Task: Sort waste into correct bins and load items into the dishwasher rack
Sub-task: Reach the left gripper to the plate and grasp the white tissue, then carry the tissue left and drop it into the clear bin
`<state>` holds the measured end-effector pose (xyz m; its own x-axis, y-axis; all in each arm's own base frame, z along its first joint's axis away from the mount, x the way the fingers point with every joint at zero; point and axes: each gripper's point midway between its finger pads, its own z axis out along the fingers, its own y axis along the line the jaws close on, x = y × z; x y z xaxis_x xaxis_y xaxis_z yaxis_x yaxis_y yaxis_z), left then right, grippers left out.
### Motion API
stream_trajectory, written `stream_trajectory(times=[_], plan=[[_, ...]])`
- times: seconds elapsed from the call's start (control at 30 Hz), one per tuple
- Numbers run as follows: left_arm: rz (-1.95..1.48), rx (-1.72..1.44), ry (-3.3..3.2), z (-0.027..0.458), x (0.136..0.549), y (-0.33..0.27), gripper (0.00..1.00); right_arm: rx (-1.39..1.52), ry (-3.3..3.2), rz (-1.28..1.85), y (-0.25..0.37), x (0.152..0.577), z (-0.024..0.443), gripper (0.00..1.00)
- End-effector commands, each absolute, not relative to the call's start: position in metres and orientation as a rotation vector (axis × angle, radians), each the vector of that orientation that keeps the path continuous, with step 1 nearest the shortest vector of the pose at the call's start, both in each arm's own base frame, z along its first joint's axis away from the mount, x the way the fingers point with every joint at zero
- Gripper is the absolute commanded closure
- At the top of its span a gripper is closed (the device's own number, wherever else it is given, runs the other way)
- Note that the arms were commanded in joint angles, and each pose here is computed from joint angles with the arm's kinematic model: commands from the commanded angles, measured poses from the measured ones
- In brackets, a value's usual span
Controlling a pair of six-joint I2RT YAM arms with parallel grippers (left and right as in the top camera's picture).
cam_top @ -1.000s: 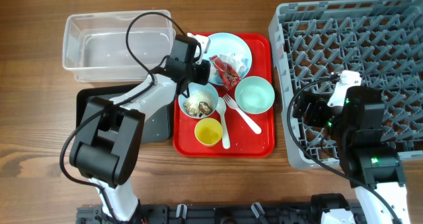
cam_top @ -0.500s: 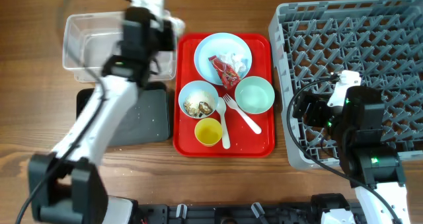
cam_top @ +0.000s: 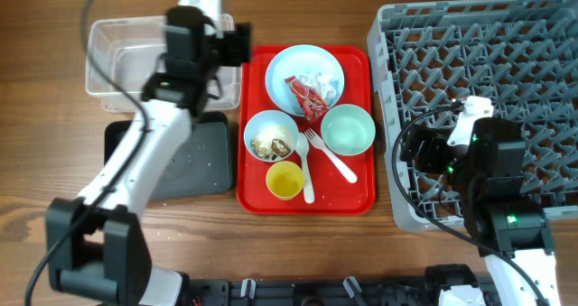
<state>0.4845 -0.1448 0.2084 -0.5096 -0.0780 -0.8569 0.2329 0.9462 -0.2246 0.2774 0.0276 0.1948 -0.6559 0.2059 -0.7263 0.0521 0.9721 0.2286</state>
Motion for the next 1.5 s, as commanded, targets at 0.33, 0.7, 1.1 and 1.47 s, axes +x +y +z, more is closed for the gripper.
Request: stream_trajectory(times=[0.33,0.7,1.1,1.47], plan=[[-0.507,0.375,2.249,0.055,0.469,-0.268,0.04,0.166,2.265,0.233,0.028,0.279,0.203,0.0],[-0.507,0.399,2.297,0.027,0.462,-0.275,0.35,0.164,2.269,0.237,0.029,0.279,0.202,0.0],[-0.509,0.376,2.254,0.05,0.469,-0.269,0.96,0.164,2.269,0.236,0.028,0.279,0.202,0.0],[-0.401,0.11,2.086,0.202,0.486,-0.143,0.96,0.163,2.269,0.235,0.028,0.279,0.202,0.0]])
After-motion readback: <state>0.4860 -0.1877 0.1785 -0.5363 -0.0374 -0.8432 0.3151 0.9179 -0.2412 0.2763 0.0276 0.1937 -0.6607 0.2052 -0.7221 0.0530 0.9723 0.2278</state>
